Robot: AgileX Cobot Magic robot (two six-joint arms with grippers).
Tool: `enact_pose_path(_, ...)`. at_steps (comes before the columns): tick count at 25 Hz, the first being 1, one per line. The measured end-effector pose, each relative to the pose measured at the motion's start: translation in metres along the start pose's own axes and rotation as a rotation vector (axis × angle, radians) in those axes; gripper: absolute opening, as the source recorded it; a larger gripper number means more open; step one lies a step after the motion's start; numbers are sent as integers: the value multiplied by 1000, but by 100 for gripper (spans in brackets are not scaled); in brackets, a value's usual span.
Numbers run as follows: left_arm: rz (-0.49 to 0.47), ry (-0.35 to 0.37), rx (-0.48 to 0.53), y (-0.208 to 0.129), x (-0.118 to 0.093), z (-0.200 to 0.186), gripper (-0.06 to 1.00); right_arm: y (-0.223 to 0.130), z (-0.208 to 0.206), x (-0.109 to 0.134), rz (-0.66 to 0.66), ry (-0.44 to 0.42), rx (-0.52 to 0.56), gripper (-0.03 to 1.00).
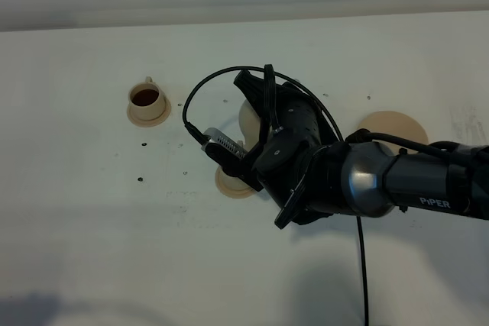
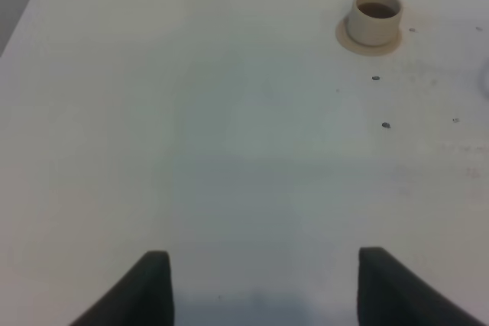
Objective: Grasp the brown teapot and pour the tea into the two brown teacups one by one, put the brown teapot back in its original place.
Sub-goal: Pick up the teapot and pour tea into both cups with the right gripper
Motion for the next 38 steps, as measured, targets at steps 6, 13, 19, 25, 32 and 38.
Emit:
enact_pose_path(6, 0, 0, 0, 0, 0, 0, 52, -1, 0, -5, -25, -27, 3, 13)
enact_pose_path(13, 0, 0, 0, 0, 0, 0, 52, 1, 0, -6, -42, -38, -7, 13)
enact_pose_path(19, 0, 0, 0, 0, 0, 0, 52, 4, 0, -8, -64, -46, -21, 13)
enact_pose_path(25, 0, 0, 0, 0, 0, 0, 52, 5, 0, -10, -82, -60, -29, 13)
enact_pose_path(32, 0, 0, 0, 0, 0, 0, 52, 6, -1, -14, -105, -84, -30, 13)
enact_pose_path(38, 0, 0, 0, 0, 0, 0, 52, 7, -1, -15, -109, -91, -35, 13)
Point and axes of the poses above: a point on each arm's last joint axis where the gripper is mounted, z pointing out along that axis toward the gripper, x along the wrist's bending axis when the last joint is at zero, y = z × x, the point moved 8 cm from there along z, pointing out along that axis toward the gripper, and after that the axes turned 10 degrees about -z, right-handed, at the moved point
